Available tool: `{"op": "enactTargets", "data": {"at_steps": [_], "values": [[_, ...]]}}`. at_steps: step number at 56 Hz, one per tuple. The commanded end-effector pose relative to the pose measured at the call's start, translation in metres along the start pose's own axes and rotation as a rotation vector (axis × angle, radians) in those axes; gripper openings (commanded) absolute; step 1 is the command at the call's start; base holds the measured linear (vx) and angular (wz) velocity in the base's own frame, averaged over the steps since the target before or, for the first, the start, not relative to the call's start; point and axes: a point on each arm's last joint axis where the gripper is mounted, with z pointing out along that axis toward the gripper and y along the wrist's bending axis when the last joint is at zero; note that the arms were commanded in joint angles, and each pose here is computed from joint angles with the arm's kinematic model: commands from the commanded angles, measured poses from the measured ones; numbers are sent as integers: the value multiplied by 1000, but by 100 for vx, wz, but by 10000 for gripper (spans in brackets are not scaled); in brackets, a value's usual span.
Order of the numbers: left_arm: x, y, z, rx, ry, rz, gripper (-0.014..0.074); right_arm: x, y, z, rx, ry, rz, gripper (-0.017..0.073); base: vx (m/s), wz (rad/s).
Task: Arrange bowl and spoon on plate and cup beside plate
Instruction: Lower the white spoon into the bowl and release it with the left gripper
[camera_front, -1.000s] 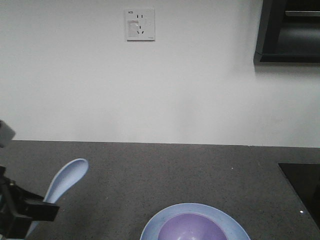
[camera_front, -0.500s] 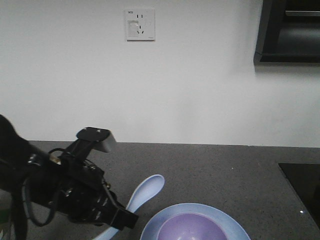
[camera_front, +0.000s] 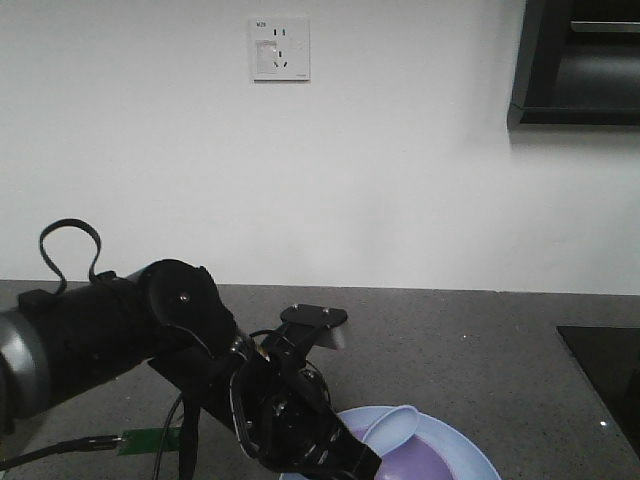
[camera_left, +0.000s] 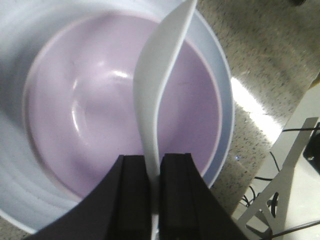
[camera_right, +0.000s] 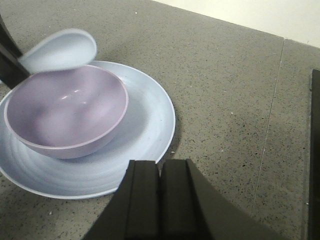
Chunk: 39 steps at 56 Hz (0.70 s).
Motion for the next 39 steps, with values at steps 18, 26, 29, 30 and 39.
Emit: {"op": "enactTargets", "data": {"at_steps": [18,26,29,30,39], "values": [[-8,-16,-19,19,-68,23,256,-16,-2,-5,20,-104,-7,-8,0,0],[-8,-16,-19,21,-63,23,383,-16,-2,-5,20,-104,-7,-8,0,0],[-8,-16,-19,21,-63,23,414,-16,-2,-5,20,-104,-7,-8,0,0],[-8,-16,-19,21,-63,23,429,-16,-2,-5,19,-104,-7,-8,0,0],[-8,-16,-19,21,-63,24,491,-16,-2,-5,19,-104,-7,-8,0,0]]}}
